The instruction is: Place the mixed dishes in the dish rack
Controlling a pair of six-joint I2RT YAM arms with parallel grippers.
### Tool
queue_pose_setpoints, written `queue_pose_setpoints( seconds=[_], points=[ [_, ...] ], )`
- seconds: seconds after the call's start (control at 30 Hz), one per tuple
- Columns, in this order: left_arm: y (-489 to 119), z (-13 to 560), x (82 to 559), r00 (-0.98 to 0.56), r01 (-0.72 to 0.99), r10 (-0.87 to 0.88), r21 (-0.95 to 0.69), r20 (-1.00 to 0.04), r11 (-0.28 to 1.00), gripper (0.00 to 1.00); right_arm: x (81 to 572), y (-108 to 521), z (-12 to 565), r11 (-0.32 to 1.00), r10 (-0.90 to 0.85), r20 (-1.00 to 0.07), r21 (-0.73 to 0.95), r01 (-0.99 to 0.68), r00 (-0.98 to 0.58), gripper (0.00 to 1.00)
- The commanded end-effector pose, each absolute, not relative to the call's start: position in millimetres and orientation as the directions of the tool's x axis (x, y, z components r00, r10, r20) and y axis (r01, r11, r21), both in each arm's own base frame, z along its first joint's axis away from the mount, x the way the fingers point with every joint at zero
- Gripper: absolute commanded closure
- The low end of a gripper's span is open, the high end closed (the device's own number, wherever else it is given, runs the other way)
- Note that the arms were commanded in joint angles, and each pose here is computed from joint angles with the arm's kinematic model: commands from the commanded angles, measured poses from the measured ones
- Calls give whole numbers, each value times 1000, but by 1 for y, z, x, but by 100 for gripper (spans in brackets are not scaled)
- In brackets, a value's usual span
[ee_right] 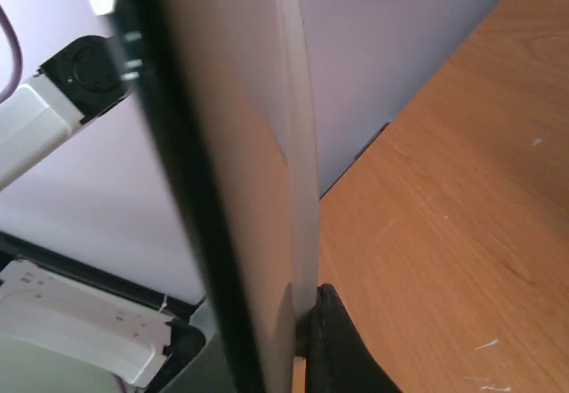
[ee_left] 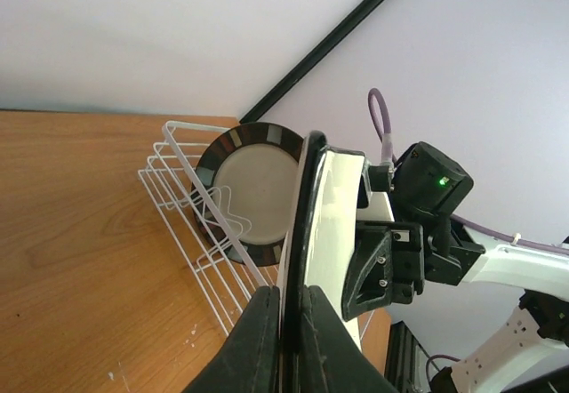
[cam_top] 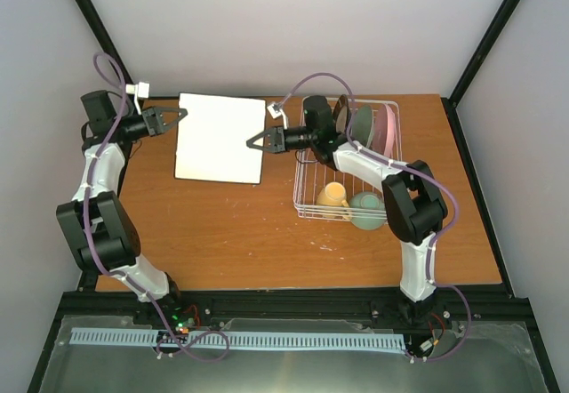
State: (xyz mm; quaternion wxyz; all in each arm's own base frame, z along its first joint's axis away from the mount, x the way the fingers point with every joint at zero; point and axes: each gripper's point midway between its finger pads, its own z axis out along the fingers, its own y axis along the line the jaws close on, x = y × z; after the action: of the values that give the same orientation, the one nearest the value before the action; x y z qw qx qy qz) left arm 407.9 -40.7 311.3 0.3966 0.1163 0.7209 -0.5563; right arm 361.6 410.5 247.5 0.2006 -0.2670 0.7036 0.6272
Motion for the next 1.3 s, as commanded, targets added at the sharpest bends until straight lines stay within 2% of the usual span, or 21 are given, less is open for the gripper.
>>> queue_pose_setpoints(
  seconds=[0.0,0.1,0.17,0.27,0.33,0.37,0.4,0.57,0.63,0.67,0.8,0.97,1.13,1.27],
  points=[
    [-58,339,384,-664,661,-232,-703,-711,263,99,341,422,284,-79,-104,-725,688,-721,-681,97],
    [-57,333,387,-664,649,-241,-706,-708,284,99,340,419,291,-78,-72,-732,681,-728,-677,97],
    [-56,332,390,-653,648,-244,-696,-717,309,92,342,416,295,-66,-51,-735,679,-732,-677,97],
    [-52,325,397,-665,604,-263,-710,-699,362,71,348,409,296,-25,-15,-733,681,-732,-680,97],
    [-48,325,403,-656,587,-267,-699,-706,408,61,352,402,298,0,13,-729,684,-729,-684,97],
    [-47,322,405,-657,577,-268,-699,-705,422,51,353,399,299,6,22,-728,685,-728,-685,97],
    [-45,320,408,-657,565,-270,-697,-704,442,45,355,396,298,18,32,-724,689,-724,-689,97],
    [-39,314,416,-655,533,-275,-689,-704,491,28,356,386,302,43,61,-724,690,-723,-687,97],
    [-36,313,420,-650,514,-277,-678,-708,526,4,358,383,302,57,74,-723,691,-721,-687,97],
    [-31,311,424,-643,492,-280,-664,-713,562,1,360,381,302,72,82,-719,695,-715,-690,97],
    [-8,317,435,-584,382,-287,-569,-759,728,0,366,372,305,151,118,-728,685,-712,-675,97],
    [25,339,434,-461,222,-286,-421,-840,880,0,378,350,311,340,169,-774,627,-701,-610,97],
    [50,358,419,-335,83,-285,-329,-898,941,0,386,315,328,535,230,-834,539,-650,-502,97],
    [57,356,415,-327,39,-276,-304,-904,952,0,390,287,342,658,252,-868,477,-582,-427,97]
  ],
)
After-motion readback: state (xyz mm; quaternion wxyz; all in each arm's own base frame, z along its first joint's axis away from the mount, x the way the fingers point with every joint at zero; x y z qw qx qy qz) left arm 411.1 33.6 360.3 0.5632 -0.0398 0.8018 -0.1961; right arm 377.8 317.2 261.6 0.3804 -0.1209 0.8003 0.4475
